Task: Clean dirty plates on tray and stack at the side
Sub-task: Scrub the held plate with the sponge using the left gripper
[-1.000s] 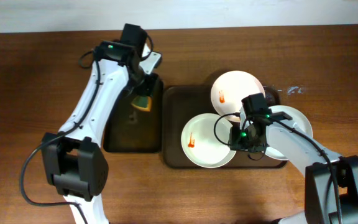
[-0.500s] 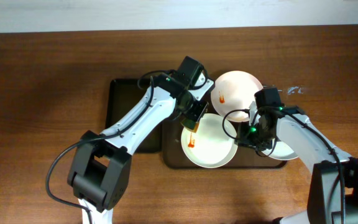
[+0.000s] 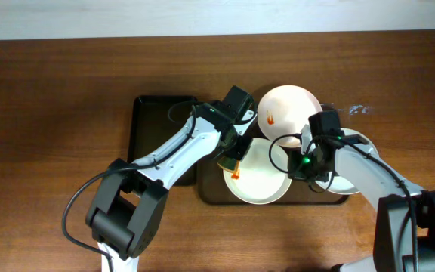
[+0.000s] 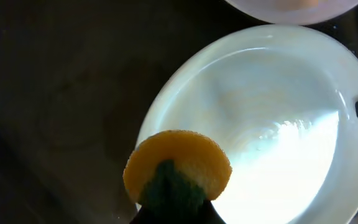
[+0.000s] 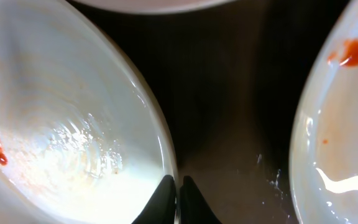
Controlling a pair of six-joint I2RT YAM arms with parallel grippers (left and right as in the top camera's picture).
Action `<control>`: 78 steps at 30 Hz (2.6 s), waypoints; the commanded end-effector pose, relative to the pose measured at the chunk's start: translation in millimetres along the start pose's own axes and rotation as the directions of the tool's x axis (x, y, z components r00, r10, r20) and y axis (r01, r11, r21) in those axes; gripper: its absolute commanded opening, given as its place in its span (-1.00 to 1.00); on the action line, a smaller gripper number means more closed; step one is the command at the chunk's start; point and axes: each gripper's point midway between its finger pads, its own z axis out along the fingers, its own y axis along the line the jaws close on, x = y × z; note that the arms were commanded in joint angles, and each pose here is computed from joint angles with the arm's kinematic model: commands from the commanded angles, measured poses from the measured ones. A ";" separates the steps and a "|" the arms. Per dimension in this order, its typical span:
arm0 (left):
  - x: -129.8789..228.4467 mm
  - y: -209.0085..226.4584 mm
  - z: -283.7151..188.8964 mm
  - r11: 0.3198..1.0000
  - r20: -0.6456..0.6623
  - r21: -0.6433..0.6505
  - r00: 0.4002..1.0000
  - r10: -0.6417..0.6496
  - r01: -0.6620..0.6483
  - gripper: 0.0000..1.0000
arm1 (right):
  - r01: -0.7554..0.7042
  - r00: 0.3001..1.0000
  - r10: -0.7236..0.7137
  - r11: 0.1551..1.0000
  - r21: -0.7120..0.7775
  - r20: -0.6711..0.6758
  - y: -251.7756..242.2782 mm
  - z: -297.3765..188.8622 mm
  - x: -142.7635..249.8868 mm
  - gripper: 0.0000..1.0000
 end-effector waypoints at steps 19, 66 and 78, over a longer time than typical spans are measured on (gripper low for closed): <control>-5.6 4.6 4.6 0.997 0.064 -0.049 0.996 -0.058 0.061 -0.66 | -0.036 0.999 0.036 0.999 -0.007 -0.013 20.9 9.4 9.1 -0.85; 72.6 -1.6 50.9 0.997 -0.272 -0.038 0.959 -0.082 0.074 -1.00 | -0.096 0.993 0.097 0.995 0.017 -0.071 12.3 30.6 16.2 -0.92; 80.3 -51.0 38.6 0.951 -0.356 0.244 0.930 -0.096 0.191 -1.00 | -0.096 0.993 0.096 0.995 0.014 -0.073 12.7 31.2 16.2 -0.92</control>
